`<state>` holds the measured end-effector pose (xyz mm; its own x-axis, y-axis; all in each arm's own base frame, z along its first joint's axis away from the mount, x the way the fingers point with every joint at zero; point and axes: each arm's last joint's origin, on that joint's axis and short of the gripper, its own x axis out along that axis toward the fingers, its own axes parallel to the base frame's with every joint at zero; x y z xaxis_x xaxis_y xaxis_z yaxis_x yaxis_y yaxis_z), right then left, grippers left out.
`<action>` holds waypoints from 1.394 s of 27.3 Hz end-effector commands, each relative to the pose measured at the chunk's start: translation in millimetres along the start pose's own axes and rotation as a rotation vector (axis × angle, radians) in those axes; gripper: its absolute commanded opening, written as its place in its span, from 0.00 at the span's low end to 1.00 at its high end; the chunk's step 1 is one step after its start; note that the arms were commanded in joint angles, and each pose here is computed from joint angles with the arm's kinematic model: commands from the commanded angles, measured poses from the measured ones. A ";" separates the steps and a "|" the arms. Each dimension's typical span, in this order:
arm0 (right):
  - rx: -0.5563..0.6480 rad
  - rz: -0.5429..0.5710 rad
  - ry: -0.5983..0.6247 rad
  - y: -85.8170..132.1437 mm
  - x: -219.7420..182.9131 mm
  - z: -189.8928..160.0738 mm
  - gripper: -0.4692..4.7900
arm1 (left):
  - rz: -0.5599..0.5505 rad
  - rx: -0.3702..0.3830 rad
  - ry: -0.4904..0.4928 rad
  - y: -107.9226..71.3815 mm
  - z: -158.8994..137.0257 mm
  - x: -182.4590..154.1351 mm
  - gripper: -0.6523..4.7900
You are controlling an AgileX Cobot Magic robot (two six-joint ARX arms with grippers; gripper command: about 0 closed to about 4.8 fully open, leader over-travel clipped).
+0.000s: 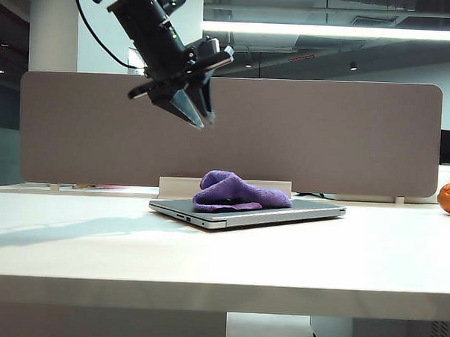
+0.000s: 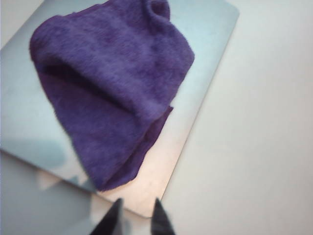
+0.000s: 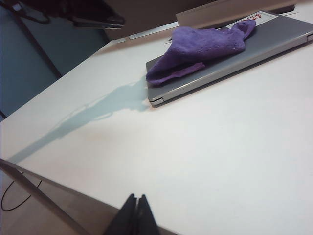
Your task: Pick up the purple rag and put it over the laptop.
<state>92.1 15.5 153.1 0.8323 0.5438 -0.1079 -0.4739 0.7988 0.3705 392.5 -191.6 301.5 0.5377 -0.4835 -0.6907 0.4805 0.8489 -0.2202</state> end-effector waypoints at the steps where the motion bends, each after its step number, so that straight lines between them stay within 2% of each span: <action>1: -0.003 -0.001 -0.008 -0.2 0.2 0.0 0.13 | 0.051 0.017 0.000 3.9 2.2 -15.9 0.27; 4: -0.002 -0.031 -0.018 -1.1 0.2 0.3 0.13 | 0.076 0.021 0.007 7.1 2.6 -29.3 0.24; 7: -0.002 -0.086 -0.035 -2.6 0.1 0.7 0.13 | 0.084 0.040 0.017 8.7 2.4 -43.6 0.12; 8: -0.002 -0.106 -0.041 -3.2 0.0 0.9 0.13 | 0.094 0.042 0.018 9.9 2.4 -48.1 0.11; 14: -0.066 -0.220 -0.071 -6.4 -0.5 2.0 0.13 | 0.138 0.090 0.004 6.9 3.3 -75.5 0.11; 19: -0.170 -0.384 -0.096 -10.7 -2.0 3.3 0.13 | 0.138 0.110 -0.069 -2.5 6.7 -110.5 0.11; 26: -0.317 -0.426 -0.073 -11.6 -2.4 3.7 0.13 | 0.138 0.132 -0.144 -12.5 6.6 -150.3 0.11; 35: -0.331 -0.584 -0.120 -14.7 -4.8 7.3 0.13 | 0.141 0.180 -0.183 -23.1 -2.8 -195.4 0.11; 38: -0.333 -0.595 -0.118 -15.0 -5.0 7.2 0.13 | 0.141 0.187 -0.205 -26.9 -6.6 -211.4 0.11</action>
<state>96.9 -0.8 154.1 0.9935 -0.0179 -0.1125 0.0160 0.9997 -0.0181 267.7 -113.1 443.2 0.7186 -0.4078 -0.5633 0.4951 0.8688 0.0027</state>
